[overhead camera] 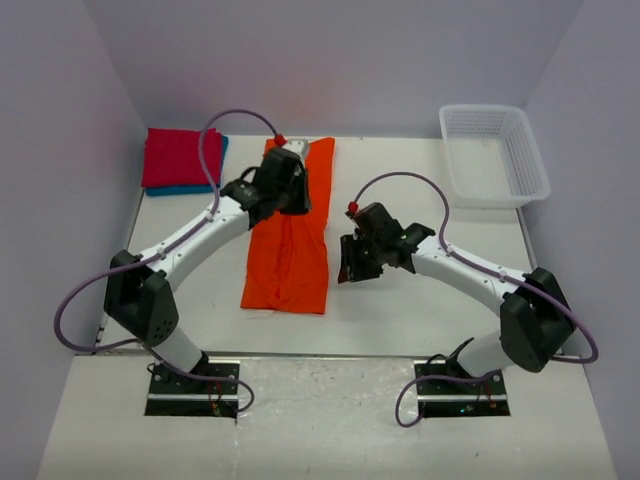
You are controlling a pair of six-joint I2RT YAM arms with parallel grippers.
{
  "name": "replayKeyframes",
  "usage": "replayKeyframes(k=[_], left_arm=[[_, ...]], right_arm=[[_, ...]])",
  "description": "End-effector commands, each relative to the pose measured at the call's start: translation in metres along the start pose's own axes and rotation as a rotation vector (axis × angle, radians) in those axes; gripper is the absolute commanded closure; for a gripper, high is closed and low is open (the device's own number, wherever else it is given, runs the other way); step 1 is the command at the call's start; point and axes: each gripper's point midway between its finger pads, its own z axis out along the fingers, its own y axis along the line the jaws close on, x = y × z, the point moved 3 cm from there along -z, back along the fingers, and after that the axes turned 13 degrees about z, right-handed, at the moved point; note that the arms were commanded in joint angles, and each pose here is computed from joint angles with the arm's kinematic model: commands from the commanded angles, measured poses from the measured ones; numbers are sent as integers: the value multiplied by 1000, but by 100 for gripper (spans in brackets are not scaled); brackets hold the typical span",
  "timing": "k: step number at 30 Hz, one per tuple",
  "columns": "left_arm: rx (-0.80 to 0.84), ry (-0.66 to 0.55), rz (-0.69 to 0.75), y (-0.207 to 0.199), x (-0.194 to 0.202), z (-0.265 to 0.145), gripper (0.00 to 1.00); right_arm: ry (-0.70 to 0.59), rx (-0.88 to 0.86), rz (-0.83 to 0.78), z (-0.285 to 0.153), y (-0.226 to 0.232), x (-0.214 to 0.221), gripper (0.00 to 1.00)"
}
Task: Fold and stack the t-shirts
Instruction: Rotate the tshirt 90 degrees
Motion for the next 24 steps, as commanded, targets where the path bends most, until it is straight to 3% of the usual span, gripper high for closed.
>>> replayKeyframes(k=[1, 6, 13, 18, 24], left_arm=[[-190, 147, 53, -10, 72, -19, 78], [-314, 248, 67, -4, 141, -45, 77], [-412, 324, 38, 11, 198, -64, 77], [-415, 379, 76, 2, 222, -62, 76], [-347, 382, 102, -16, 223, -59, 73]], right_arm=[[-34, -43, -18, -5, 7, -3, 60], [-63, -13, -22, -12, -3, 0, 54], [-136, -3, -2, -36, -16, 8, 50], [-155, -7, -14, -43, -19, 11, 47], [-146, 5, -15, -39, -26, 16, 44]])
